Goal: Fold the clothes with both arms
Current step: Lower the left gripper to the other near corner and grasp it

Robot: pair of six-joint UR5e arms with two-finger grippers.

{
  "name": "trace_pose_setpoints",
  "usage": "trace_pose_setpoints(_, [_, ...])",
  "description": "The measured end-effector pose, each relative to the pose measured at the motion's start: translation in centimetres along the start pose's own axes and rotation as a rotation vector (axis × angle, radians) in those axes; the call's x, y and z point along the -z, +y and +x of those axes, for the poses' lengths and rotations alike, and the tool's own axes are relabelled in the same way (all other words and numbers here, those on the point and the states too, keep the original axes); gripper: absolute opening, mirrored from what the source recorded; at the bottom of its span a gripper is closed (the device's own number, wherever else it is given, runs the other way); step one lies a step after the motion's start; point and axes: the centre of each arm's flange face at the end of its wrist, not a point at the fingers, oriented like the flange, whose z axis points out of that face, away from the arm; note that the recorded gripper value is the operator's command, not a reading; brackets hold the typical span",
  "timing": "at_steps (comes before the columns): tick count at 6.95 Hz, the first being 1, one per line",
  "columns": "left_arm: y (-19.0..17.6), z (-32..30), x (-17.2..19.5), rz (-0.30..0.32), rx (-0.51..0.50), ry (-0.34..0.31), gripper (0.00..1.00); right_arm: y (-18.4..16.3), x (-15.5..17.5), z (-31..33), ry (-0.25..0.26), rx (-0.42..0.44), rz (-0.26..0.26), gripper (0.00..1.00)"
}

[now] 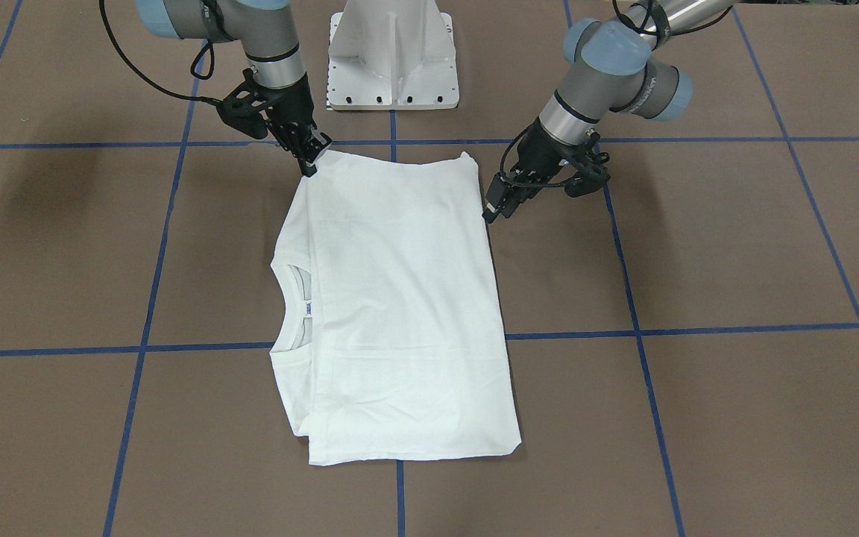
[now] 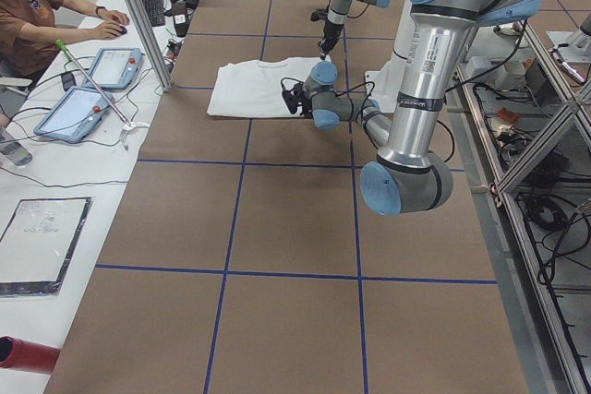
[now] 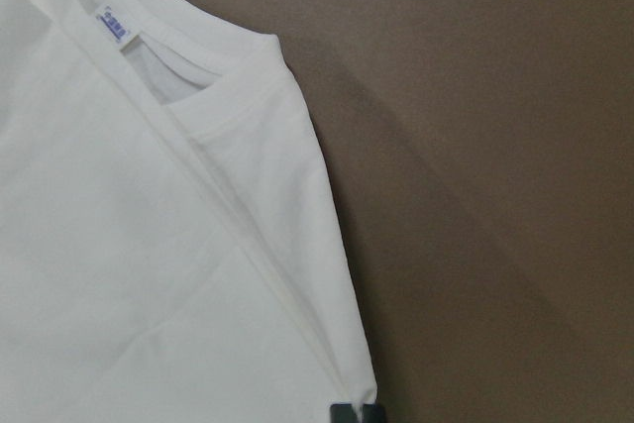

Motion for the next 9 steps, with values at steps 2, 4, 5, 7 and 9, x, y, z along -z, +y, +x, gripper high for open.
trace_pose_setpoints(2, [3.6, -0.7, -0.7, -0.025, 0.025, -0.015, 0.59, 0.1, 0.0, 0.0, 0.0, 0.0, -0.001, 0.0])
trace_pose_setpoints(4, [6.4, -0.9, -0.5, -0.038, 0.042, -0.055, 0.59, 0.1, 0.0, 0.0, 0.0, 0.001, -0.001, 0.0])
trace_pose_setpoints(5, [7.4, -1.1, -0.5, -0.03, 0.043, -0.083, 0.59, 0.1, 0.0, 0.0, 0.0, 0.001, -0.001, 0.0])
trace_pose_setpoints(7, [8.8, -1.9, -0.9, -0.019, 0.038, -0.124, 0.6, 0.2, 0.1, 0.0, -0.002, 0.002, -0.002, 0.0])
trace_pose_setpoints(9, [10.0, -2.4, -0.9, -0.017, 0.049, -0.165, 0.54, 0.3, 0.2, -0.1, -0.005, 0.003, -0.005, 0.0])
